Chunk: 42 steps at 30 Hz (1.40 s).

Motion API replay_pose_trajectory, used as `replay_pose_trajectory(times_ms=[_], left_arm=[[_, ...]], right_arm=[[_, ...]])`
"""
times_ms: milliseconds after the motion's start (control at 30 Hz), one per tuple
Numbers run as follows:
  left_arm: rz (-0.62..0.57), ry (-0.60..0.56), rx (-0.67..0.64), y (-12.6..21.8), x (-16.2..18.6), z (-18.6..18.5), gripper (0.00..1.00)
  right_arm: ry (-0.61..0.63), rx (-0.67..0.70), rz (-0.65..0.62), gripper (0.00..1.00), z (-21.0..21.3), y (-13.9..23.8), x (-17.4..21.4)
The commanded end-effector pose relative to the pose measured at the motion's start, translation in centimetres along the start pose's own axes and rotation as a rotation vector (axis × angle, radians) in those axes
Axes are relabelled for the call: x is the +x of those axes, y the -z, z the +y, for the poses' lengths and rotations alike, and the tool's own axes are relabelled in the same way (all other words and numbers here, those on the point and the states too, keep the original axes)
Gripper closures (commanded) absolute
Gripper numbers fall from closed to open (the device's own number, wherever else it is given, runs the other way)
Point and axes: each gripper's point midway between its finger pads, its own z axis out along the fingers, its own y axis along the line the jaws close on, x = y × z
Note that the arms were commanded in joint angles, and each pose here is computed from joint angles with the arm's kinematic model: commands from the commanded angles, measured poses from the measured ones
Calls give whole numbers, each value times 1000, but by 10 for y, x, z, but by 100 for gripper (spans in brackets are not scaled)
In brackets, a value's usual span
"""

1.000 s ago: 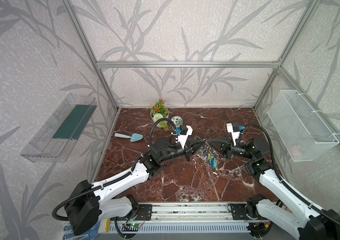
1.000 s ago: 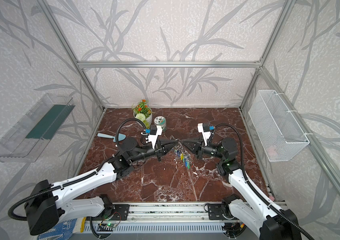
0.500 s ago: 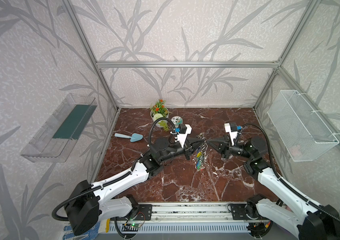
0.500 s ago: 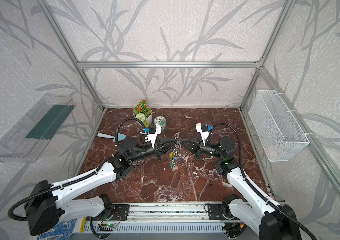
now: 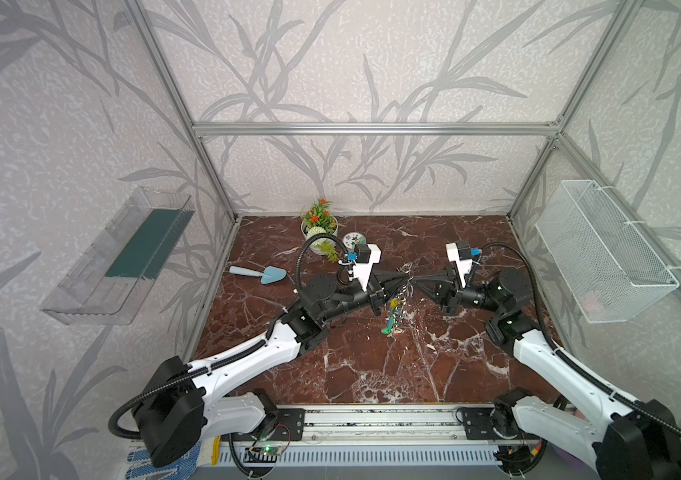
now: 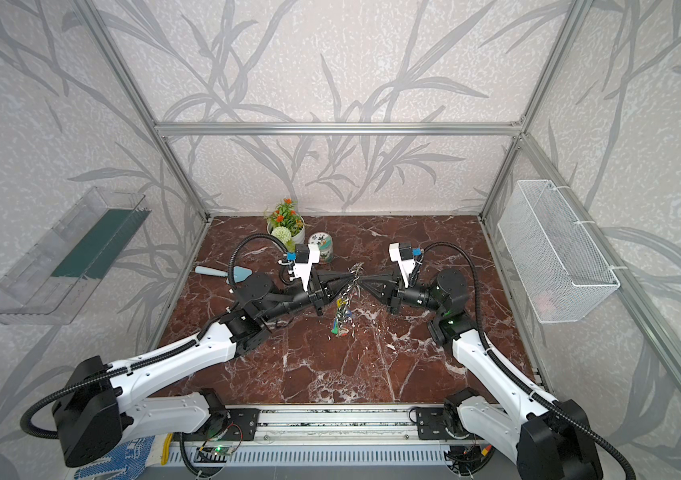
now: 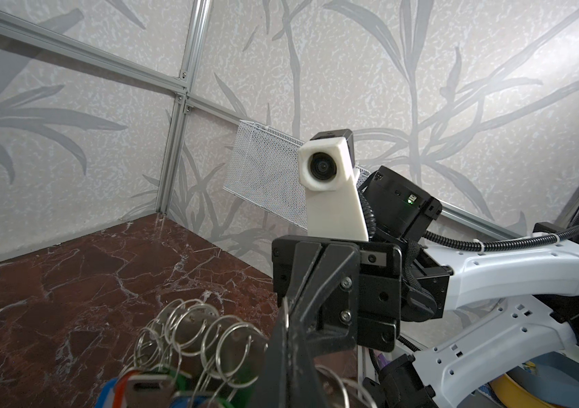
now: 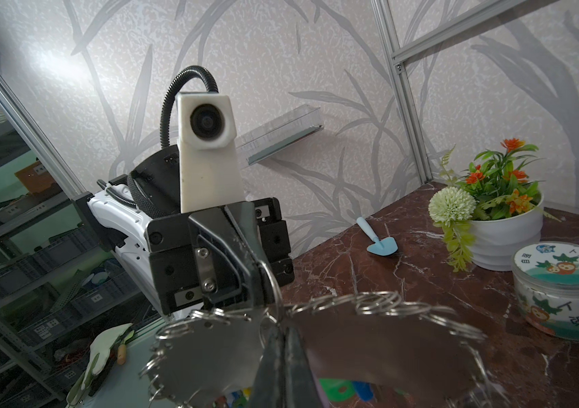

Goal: Put the keys on the keyring

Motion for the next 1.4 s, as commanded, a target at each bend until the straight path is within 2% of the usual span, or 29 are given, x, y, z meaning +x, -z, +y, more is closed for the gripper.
replay_pose_trajectory(times_ms=[0,200,733,867,1000,1200,1367], left_arm=[[-161,-68,162,-1,-52,-44,100],[-152,-65,122,2,-45,-37,100],[-144,-79,84,15,-40,-34,100],[-147,-75,81,17,-39,-34,100],[-146,-75,92,17,-39,-36,100],[-146,-74,94,17,-39,-36,100],[-145,-76,95,17,-39,-37,100]], right_arm=[[-10,-61,51,98,11,-8,9],[9,-7,34,80,10,-3,6],[12,221,-61,69,-11,31,-19],[29,191,-80,62,1,30,-32],[25,99,-90,58,15,23,-40],[22,23,-58,58,27,7,-34],[12,3,-38,63,27,2,-27]])
